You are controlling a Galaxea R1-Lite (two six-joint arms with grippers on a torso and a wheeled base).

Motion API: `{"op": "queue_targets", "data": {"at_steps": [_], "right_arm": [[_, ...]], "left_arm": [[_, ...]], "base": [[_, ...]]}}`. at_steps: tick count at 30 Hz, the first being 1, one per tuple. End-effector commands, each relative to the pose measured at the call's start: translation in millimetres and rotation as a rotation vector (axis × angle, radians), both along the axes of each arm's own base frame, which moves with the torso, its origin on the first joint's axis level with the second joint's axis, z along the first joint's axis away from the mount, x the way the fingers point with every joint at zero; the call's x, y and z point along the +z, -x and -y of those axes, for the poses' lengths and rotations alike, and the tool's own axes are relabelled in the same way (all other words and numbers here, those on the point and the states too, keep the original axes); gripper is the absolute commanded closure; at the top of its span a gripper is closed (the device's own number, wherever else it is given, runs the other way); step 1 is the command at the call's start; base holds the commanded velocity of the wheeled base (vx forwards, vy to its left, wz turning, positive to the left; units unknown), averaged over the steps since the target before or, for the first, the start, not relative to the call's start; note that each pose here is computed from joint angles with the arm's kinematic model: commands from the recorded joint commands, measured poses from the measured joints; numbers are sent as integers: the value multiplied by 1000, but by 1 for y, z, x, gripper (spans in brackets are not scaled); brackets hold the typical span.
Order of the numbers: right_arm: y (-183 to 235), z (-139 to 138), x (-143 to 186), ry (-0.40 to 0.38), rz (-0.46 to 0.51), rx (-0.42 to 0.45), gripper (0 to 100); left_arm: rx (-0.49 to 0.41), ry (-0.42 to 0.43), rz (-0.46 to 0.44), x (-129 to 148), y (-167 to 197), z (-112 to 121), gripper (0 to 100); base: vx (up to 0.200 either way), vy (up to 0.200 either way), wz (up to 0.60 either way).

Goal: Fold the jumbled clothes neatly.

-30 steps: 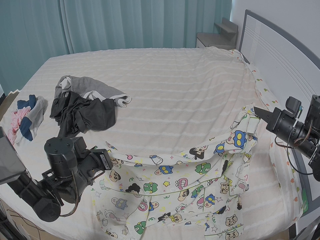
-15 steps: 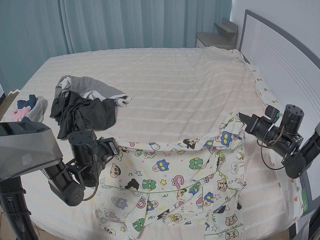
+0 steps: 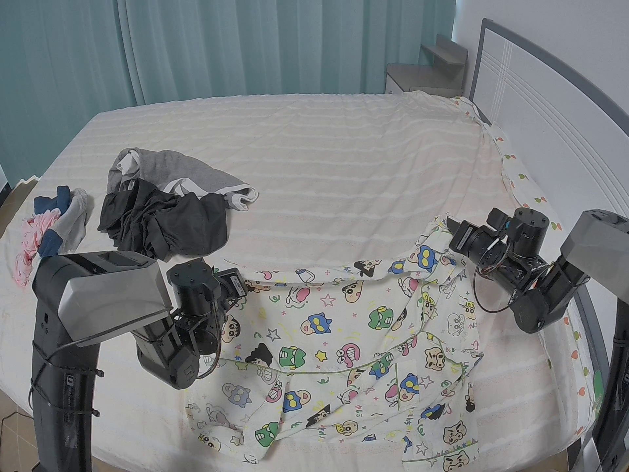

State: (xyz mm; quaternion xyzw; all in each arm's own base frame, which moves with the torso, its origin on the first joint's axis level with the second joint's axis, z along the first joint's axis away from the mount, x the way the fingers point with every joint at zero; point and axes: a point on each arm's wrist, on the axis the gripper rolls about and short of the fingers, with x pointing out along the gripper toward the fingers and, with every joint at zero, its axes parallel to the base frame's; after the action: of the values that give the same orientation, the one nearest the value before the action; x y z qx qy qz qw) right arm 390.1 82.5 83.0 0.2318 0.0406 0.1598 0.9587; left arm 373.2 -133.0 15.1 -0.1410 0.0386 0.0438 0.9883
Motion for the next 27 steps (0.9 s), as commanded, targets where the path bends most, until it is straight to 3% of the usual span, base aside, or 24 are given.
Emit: {"op": "queue_targets", "data": {"at_steps": [1,25,26,27], "right_arm": [[-18,-4,-26,6,-34,-6,100],[-62,-13,-43,4,-59,-16,100],[-62,-13,-43,4,-59,-16,100],[-62,-13,-43,4,-59,-16,100]], "left_arm": [[19,-10,-30,-27,-12,-3,100],[61,10,29,-36,-43,-12,100],[61,10,29,-36,-43,-12,0],[61,10,29,-36,-43,-12,0]], "base": [[0,0,0],[0,0,0],[0,0,0],[0,0,0]]}}
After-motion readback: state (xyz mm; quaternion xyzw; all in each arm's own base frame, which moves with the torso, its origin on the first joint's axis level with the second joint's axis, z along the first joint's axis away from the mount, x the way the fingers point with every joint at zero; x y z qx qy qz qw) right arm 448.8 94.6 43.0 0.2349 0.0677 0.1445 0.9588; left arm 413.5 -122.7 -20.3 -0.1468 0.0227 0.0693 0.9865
